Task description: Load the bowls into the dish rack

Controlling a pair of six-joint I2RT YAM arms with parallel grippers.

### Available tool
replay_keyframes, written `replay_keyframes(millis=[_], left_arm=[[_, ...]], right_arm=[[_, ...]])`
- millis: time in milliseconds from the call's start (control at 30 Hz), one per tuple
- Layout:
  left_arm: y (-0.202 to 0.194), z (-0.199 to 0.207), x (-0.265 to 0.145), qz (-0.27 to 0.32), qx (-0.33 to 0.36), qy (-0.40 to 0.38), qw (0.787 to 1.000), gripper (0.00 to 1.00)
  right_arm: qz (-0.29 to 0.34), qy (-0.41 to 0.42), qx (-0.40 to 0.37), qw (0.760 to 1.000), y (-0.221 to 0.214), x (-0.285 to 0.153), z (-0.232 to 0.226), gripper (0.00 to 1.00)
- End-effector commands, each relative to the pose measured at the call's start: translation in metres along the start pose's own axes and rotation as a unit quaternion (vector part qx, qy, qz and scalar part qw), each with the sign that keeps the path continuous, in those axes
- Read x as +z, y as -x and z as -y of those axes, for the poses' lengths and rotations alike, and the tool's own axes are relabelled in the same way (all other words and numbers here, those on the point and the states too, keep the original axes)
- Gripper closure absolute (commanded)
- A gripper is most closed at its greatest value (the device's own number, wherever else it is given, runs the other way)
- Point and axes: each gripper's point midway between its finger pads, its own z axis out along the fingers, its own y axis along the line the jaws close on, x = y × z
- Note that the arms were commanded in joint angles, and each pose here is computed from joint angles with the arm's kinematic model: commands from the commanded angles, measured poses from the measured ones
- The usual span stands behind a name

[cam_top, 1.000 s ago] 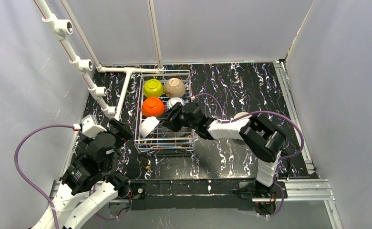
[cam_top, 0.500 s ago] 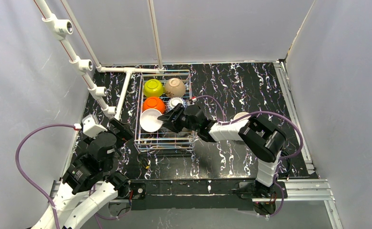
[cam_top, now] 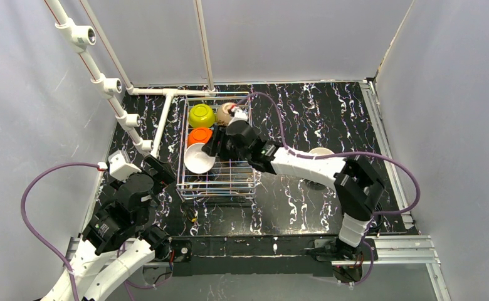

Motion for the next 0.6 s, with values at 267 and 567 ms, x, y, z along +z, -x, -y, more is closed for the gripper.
replay_keyframes(millis=[267, 567], left_arm=[[0.012, -0.006, -0.002, 0.024, -0.003, 0.012, 1.000, 0.02], [0.011, -0.005, -0.001, 0.022, 0.001, 0.015, 1.000, 0.02]], right_arm=[[-0.118, 0.060, -0.481, 0.867, -0.006, -0.026, -0.010, 0.42], [-0.136, 0.082, -0.514, 0.843, -0.023, 0.003, -0.030, 0.49]])
